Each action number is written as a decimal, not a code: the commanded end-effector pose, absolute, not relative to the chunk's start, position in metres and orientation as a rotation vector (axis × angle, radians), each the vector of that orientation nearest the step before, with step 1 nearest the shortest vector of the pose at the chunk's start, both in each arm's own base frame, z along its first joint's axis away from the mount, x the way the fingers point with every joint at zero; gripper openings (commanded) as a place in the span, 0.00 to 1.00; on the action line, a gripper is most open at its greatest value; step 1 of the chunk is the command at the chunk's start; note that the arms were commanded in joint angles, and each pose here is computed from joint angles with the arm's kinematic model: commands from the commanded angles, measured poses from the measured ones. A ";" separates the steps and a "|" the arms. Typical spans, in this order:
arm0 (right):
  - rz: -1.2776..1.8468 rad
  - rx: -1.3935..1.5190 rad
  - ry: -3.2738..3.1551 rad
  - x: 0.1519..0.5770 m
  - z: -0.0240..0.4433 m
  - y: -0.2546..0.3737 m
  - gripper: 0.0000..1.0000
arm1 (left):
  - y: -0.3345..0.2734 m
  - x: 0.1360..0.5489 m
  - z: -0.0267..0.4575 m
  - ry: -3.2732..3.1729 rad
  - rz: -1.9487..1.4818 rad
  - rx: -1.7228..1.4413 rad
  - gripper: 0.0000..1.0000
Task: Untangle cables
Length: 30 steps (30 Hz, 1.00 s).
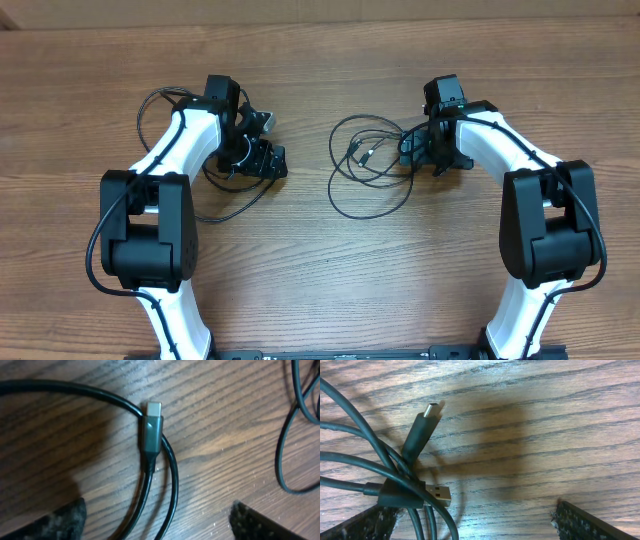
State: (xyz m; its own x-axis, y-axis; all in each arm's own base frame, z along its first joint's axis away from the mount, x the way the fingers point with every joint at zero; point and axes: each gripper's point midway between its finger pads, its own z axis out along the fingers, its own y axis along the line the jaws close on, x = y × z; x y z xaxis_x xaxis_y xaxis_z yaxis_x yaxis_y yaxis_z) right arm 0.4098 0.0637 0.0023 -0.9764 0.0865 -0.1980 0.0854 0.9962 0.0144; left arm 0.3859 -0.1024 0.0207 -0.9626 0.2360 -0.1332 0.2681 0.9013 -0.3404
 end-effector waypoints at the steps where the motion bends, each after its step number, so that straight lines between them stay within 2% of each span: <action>1: 0.022 0.133 2.981 0.401 -0.012 0.065 1.00 | -0.106 0.376 0.011 3.002 -0.547 0.440 0.80; 4: 0.022 0.133 2.981 0.401 -0.012 0.065 1.00 | -0.108 0.365 0.003 3.032 -0.549 0.450 0.70; 9: 0.022 0.133 2.982 0.401 -0.012 0.065 1.00 | -0.107 0.348 -0.013 3.073 -0.516 0.472 0.61; 16: 0.022 0.133 2.981 0.401 -0.012 0.065 1.00 | -0.099 0.332 -0.032 3.115 -0.415 0.496 0.56; 22: 0.022 0.133 2.982 0.401 -0.012 0.065 1.00 | -0.088 0.327 -0.039 3.138 -0.321 0.499 0.36; 30: 0.022 0.133 2.982 0.401 -0.012 0.065 1.00 | -0.087 0.326 -0.040 3.145 -0.317 0.482 0.25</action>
